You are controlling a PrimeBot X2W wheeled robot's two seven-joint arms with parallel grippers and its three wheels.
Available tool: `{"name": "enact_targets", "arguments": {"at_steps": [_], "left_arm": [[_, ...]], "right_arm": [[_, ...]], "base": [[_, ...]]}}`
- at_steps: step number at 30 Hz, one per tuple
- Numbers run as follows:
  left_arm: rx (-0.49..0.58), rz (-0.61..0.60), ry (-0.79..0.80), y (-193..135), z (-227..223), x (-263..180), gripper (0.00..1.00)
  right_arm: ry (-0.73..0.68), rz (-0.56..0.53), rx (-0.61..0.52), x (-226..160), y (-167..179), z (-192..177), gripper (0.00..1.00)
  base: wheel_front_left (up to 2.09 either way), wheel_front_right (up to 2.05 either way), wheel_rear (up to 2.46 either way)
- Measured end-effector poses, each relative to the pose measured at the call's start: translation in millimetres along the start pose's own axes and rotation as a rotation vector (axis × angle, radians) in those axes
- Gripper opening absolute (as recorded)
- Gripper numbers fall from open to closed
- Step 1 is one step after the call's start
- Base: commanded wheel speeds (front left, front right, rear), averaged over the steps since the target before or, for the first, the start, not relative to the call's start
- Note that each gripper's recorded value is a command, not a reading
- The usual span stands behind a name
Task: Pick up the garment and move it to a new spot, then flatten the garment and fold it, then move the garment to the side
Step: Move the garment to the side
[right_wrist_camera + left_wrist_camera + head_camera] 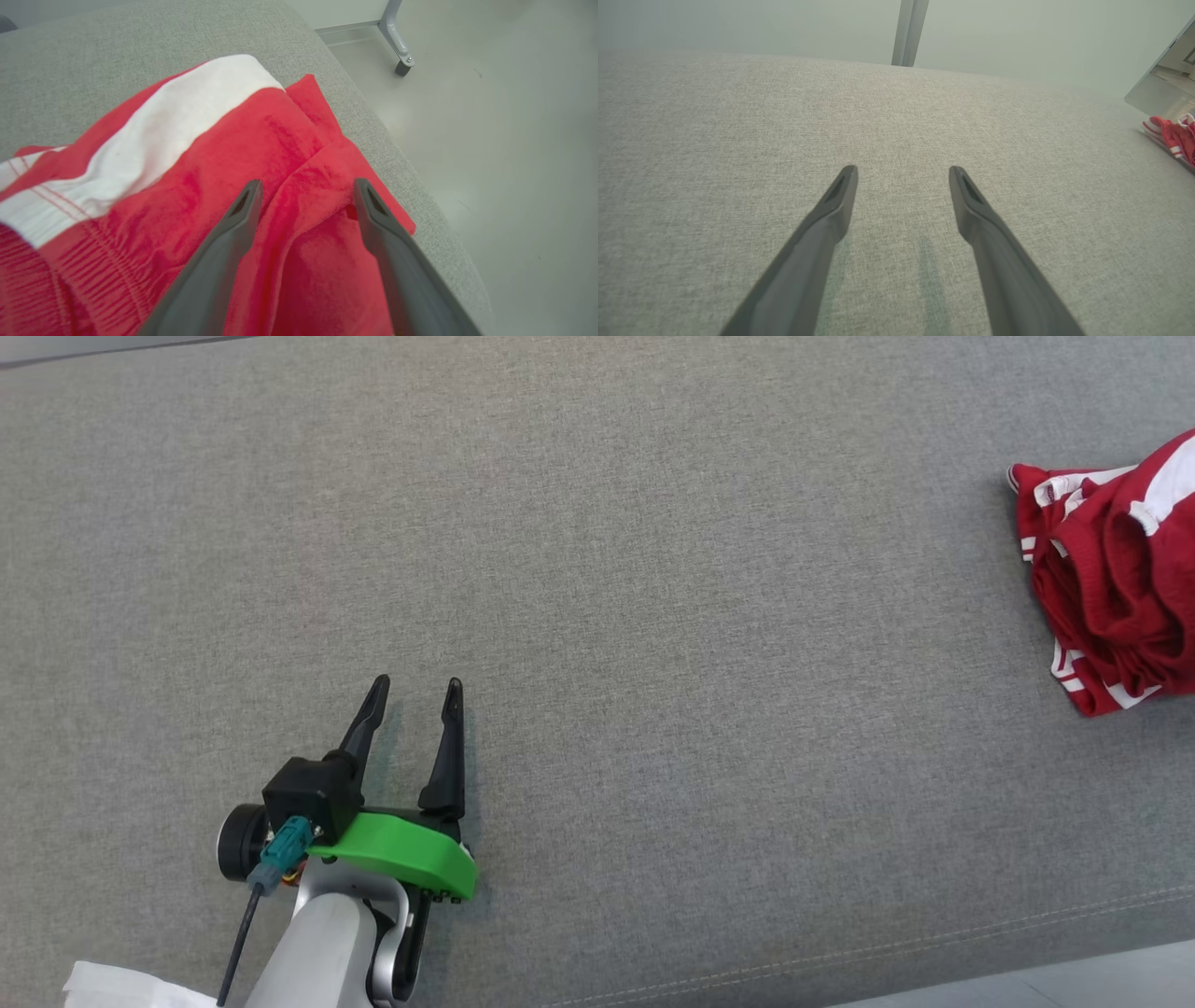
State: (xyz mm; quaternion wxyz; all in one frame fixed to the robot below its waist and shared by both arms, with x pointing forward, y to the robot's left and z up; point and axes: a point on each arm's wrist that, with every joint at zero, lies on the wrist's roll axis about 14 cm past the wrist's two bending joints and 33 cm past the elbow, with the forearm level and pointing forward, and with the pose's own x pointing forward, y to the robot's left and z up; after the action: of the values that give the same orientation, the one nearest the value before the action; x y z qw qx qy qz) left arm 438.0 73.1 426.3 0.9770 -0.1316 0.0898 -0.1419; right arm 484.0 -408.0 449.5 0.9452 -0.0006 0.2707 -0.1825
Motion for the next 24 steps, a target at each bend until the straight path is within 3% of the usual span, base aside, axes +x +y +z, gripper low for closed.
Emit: {"name": "enact_targets", "arguments": {"at_steps": [9, 14, 24], "left_arm": [[0.002, -0.021, -0.005, -8, 3, 2, 1.00], [0.003, -0.031, -0.020, -13, 9, 2, 1.00], [-0.004, 0.021, -0.130, -10, 50, -10, 1.00]], "right_arm": [[-0.020, -0.018, -0.015, -9, -8, 4, 1.00], [-0.077, 0.014, -0.027, -15, 6, 17, 1.00], [-0.414, 0.186, -0.125, -59, 67, 99, 1.00]], "base": [[0.00, 0.00, 0.00], [0.00, 0.00, 0.00], [0.00, 0.00, 0.00]]}}
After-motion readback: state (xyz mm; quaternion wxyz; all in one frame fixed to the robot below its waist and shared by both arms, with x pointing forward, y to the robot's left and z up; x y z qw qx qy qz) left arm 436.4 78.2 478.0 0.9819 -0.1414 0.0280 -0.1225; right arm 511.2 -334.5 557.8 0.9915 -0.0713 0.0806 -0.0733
